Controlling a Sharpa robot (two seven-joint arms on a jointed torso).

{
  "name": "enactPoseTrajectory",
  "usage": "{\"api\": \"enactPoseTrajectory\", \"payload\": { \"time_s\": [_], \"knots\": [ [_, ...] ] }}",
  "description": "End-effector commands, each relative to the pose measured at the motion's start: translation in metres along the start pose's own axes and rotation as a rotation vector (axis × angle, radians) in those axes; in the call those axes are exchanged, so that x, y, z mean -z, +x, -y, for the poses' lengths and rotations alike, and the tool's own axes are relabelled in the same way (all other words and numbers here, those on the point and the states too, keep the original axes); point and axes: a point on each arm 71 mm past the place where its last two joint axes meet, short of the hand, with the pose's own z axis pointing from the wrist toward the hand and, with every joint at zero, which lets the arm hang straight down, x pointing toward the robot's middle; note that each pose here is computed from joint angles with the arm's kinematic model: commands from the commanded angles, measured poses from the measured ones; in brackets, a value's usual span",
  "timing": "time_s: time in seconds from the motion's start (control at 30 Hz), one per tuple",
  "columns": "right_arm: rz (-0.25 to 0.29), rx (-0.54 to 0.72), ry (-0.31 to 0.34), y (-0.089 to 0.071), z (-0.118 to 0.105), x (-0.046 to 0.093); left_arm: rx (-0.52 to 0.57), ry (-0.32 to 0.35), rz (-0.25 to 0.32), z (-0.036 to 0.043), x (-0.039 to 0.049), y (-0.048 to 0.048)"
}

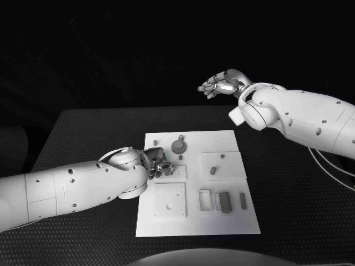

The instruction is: Assemble the parts on the task board

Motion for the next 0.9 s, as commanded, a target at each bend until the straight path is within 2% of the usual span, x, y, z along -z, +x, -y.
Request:
{"api": "enactPoseTrajectory", "payload": {
  "time_s": [0.03,0.5,0.9],
  "knots": [
    [-0.015,0.0,-0.006,0.0014,-0.0004,0.0001,-0.022,-0.013,-0.084,-0.0002,0.0001,0.015],
    [-0.016,-0.003,-0.005,0.0016,-0.0002,0.0006,-0.05,0.0,-0.107,0.0026,-0.0011,0.0209],
    [-0.018,-0.004,-0.003,0.002,0.0008,0.0009,-0.081,0.012,-0.106,0.0052,-0.0008,0.022]
  ]
}}
